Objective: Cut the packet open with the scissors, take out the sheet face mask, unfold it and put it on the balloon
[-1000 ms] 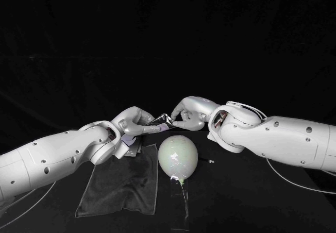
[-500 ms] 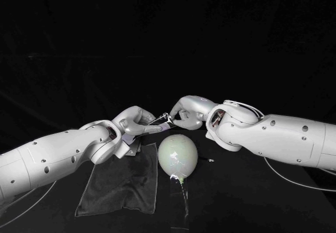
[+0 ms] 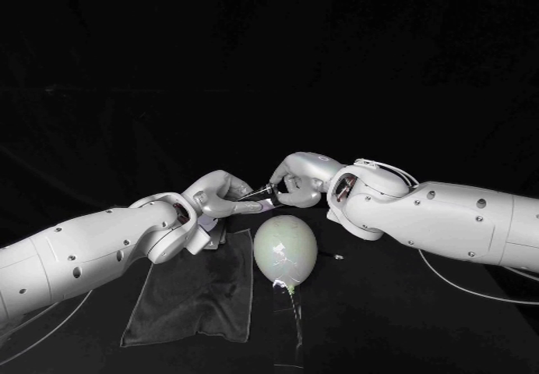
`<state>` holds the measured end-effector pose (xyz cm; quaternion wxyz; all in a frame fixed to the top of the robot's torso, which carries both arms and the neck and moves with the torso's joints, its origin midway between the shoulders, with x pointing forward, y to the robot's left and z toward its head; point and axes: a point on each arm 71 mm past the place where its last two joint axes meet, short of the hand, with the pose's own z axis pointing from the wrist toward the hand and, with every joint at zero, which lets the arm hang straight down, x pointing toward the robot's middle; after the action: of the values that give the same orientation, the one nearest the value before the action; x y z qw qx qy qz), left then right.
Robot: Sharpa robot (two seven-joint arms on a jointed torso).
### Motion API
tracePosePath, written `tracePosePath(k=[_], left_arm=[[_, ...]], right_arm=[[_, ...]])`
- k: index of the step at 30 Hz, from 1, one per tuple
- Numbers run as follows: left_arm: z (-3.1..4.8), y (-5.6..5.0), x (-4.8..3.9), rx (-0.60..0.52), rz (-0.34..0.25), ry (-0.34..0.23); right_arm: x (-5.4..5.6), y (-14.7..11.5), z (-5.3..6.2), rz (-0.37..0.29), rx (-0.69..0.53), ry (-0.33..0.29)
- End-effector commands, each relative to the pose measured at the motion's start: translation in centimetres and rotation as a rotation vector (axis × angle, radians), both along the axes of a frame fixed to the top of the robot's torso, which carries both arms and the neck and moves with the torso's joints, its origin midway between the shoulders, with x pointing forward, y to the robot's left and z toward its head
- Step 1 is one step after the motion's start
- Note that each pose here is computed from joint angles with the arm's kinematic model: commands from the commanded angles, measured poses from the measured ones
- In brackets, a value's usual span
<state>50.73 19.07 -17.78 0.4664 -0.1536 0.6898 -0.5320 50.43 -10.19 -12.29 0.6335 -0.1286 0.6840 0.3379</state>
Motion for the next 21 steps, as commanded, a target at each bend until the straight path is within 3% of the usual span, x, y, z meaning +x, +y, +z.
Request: tracePosePath(k=[1,21], left_arm=[[0.39,-0.7,-0.17,-0.017,-0.035,-0.013],[0.32,-0.1,0.23,-0.013,-0.016,-0.019]], right_arm=[[0.0,0.2,-0.2,0.021,-0.013,0.018],[-1.2,-0.9,-0.3,0.042,0.005,0.063]])
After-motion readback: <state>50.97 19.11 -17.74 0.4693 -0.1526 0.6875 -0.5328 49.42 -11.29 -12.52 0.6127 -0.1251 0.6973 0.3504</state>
